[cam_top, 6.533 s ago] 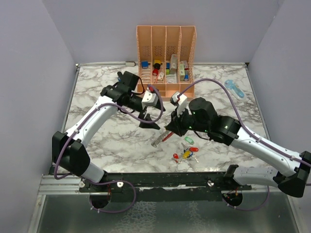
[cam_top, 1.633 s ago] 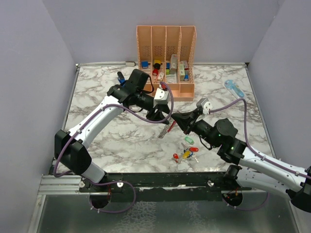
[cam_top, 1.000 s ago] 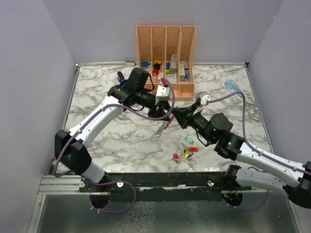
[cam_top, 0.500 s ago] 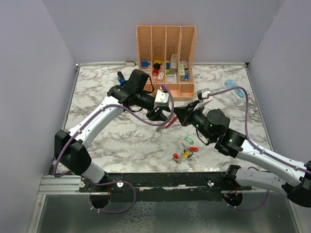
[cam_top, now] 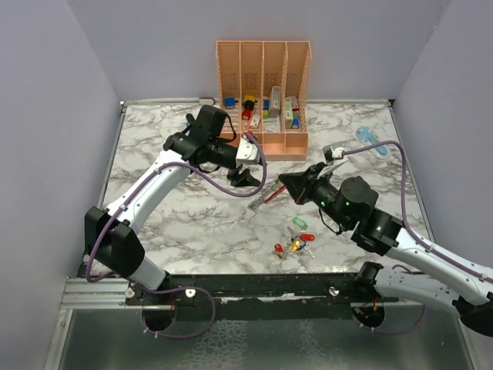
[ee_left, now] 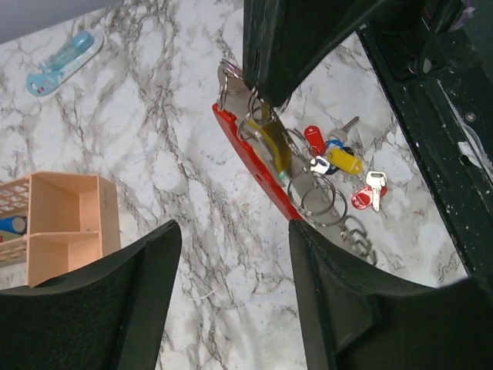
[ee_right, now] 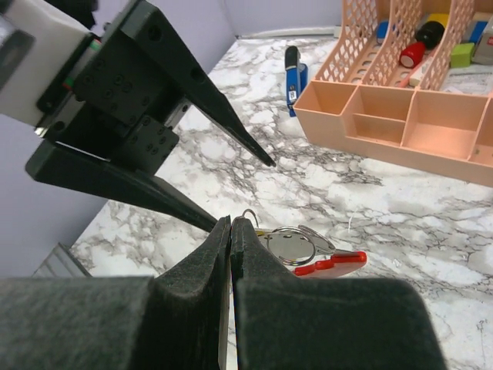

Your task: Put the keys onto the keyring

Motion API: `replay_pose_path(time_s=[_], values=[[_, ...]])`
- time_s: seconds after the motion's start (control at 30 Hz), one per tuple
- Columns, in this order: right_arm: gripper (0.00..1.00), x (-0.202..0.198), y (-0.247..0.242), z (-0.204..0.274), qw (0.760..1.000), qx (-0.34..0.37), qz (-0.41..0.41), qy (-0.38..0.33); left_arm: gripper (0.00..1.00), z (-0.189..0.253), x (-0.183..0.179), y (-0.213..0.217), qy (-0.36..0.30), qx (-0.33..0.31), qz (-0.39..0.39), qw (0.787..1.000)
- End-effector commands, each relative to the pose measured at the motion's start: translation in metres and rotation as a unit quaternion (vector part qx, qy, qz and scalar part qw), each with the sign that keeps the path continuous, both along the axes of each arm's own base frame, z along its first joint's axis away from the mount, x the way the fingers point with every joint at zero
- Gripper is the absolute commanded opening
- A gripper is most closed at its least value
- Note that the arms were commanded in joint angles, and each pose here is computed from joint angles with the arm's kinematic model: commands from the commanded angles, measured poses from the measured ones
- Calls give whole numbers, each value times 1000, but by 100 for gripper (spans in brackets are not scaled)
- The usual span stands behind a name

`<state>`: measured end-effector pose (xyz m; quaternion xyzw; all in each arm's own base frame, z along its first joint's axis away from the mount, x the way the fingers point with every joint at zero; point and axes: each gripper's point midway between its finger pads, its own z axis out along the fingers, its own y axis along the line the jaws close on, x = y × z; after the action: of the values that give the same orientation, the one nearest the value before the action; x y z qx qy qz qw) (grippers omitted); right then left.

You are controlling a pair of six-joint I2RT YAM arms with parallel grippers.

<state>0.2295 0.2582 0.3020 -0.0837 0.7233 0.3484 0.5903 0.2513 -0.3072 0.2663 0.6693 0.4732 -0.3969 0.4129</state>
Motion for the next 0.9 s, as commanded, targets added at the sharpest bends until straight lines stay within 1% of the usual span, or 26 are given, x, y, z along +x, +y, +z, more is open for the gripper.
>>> replay_pose_path(time_s=[0.0, 0.1, 0.3, 0.53, 0.57, 0.67, 0.87], values=[[1, -18, 2, 17, 998, 1, 51, -27, 62, 27, -30, 5, -33, -49, -69, 996], [1, -29, 10, 19, 995, -12, 93, -28, 63, 28, -35, 7, -39, -56, -76, 995], [1, -43, 29, 7, 987, -23, 157, -15, 62, 42, -48, 8, -45, -82, -92, 991], [1, -44, 33, 11, 987, -12, 163, -14, 58, 38, -56, 11, -48, -82, -93, 991], [1, -44, 34, 12, 986, -12, 164, -15, 57, 29, -58, 13, -41, -76, -90, 992], [1, -45, 35, 15, 986, -11, 168, -13, 54, 20, -59, 14, -35, -70, -87, 993], [1, -44, 40, 14, 985, -14, 174, -8, 47, 14, -60, 13, -25, -70, -92, 993]])
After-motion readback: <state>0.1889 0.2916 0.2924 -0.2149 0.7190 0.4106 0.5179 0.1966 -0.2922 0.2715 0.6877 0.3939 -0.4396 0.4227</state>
